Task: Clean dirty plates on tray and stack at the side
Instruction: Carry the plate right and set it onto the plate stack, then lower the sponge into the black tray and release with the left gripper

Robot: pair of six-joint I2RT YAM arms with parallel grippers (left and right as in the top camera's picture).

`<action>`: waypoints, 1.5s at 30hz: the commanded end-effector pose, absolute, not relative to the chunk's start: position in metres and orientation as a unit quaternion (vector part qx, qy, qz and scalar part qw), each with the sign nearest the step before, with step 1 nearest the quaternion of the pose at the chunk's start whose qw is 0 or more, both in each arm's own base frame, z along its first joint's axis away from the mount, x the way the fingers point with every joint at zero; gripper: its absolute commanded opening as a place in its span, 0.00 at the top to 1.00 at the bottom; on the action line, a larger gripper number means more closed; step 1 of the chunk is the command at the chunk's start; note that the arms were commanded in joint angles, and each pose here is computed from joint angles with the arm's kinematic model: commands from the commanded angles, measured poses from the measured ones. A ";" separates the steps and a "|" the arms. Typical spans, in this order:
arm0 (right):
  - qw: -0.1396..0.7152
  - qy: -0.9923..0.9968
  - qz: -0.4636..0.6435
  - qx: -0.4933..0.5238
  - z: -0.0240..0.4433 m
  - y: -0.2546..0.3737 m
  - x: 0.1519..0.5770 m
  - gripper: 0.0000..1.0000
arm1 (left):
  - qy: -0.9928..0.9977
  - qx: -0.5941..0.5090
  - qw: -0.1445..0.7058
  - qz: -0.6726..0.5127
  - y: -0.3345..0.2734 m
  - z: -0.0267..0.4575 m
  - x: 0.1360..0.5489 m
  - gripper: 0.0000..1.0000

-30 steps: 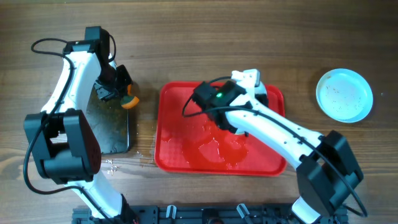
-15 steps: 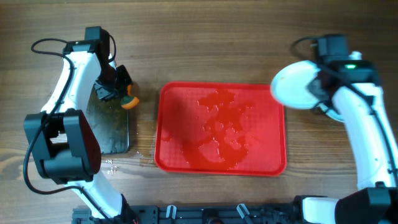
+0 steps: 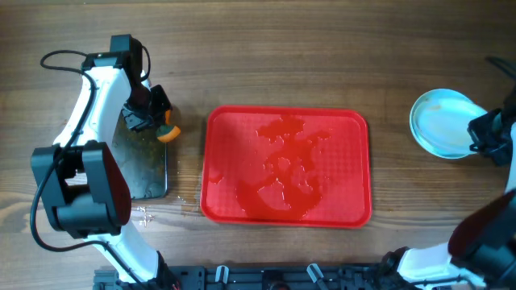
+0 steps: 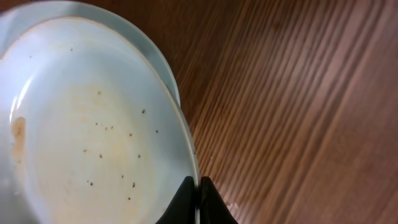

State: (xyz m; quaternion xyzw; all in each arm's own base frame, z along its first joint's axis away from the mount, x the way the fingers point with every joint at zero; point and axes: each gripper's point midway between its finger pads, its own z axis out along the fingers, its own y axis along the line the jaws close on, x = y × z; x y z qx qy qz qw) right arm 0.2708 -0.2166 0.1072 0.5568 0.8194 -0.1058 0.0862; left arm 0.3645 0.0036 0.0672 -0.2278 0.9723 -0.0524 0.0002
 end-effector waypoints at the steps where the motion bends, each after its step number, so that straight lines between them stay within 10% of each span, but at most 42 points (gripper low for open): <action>1: 0.064 0.823 -0.090 0.556 0.085 -0.217 0.279 0.95 | 0.971 -0.232 -0.003 -0.058 0.003 0.066 0.364 0.96; 14: 0.118 0.817 -0.088 0.557 0.078 -0.234 0.308 0.96 | 0.971 -0.233 -0.004 -0.058 0.003 0.066 0.363 0.96; 18: 0.110 0.821 -0.075 0.555 0.062 -0.233 0.315 0.76 | 0.971 -0.233 -0.005 -0.057 0.003 0.066 0.363 0.96; 21: 0.091 0.826 -0.053 0.553 0.047 -0.226 0.318 0.29 | 0.971 -0.233 -0.006 -0.057 0.003 0.066 0.363 0.96; 32: 0.158 0.867 -0.015 0.473 0.118 -0.181 0.353 0.01 | 0.972 -0.219 0.075 -0.038 0.015 0.110 0.379 0.96; 45: 0.224 0.920 0.075 0.312 0.240 -0.035 0.320 0.01 | 0.943 -0.304 0.027 0.133 0.083 0.146 0.285 0.96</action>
